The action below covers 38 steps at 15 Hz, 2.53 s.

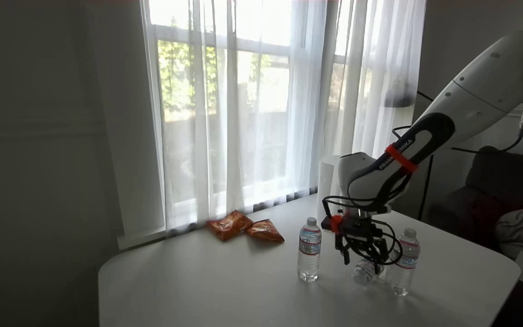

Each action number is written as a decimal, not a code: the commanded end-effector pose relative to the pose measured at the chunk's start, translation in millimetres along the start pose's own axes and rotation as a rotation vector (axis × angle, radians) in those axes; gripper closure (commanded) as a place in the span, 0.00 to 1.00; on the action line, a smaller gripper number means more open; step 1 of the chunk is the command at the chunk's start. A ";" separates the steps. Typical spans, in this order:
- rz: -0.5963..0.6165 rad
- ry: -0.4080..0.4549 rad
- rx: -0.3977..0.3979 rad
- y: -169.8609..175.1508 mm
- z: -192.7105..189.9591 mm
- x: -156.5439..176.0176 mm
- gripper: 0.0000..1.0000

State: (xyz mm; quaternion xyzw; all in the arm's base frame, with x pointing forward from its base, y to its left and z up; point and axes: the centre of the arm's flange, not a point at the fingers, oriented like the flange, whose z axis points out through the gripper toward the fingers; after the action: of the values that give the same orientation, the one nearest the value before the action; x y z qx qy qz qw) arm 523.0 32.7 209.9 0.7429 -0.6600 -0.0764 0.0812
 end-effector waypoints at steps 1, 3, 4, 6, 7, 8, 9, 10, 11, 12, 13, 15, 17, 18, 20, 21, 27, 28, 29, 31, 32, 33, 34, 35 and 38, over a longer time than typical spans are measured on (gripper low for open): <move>-0.016 0.037 -0.017 6.2 7.0 -0.2 0.00; -0.014 0.036 -0.021 6.3 9.7 0.5 0.13; -0.012 0.032 -0.022 6.4 10.9 0.7 0.32; -0.011 0.030 -0.023 6.5 12.0 1.6 0.48; -0.010 0.027 -0.018 6.1 10.5 3.4 0.54; -0.006 0.026 -0.013 5.8 7.8 5.2 0.61; -0.005 0.020 -0.005 5.7 3.7 7.9 0.66; -0.003 0.016 -0.001 6.2 1.1 9.3 0.68; -0.005 0.008 0.000 6.7 -1.6 10.8 0.69; -0.009 0.001 0.003 7.0 -4.8 12.4 0.72; -0.011 -0.008 0.006 7.1 -7.3 14.0 0.77; -0.022 -0.035 0.014 8.7 -13.3 18.7 0.77; -0.035 -0.051 0.020 11.3 -19.9 25.3 0.77; -0.039 -0.050 0.023 12.1 -22.4 28.3 0.77; -0.051 -0.074 0.034 13.7 -26.2 35.0 0.77; -0.054 -0.084 0.040 14.6 -27.9 37.7 0.77; -0.060 -0.161 0.099 23.2 -51.8 52.5 0.77; -0.058 -0.173 0.108 25.0 -56.1 54.3 0.77; -0.056 -0.190 0.119 27.7 -62.1 56.2 0.77; -0.037 -0.218 0.144 32.4 -72.4 61.3 0.77; -0.027 -0.236 0.159 34.6 -77.3 64.1 0.77; -0.018 -0.255 0.178 36.2 -80.4 67.4 0.77; -0.006 -0.273 0.196 37.5 -83.3 70.2 0.77; 0.001 -0.297 0.214 38.7 -84.6 73.0 0.77; 0.005 -0.372 0.266 43.6 -85.3 81.1 0.77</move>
State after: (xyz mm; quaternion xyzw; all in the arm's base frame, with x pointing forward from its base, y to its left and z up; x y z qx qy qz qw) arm 524.6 -41.0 286.4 0.7245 -0.6730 -0.1181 -0.0905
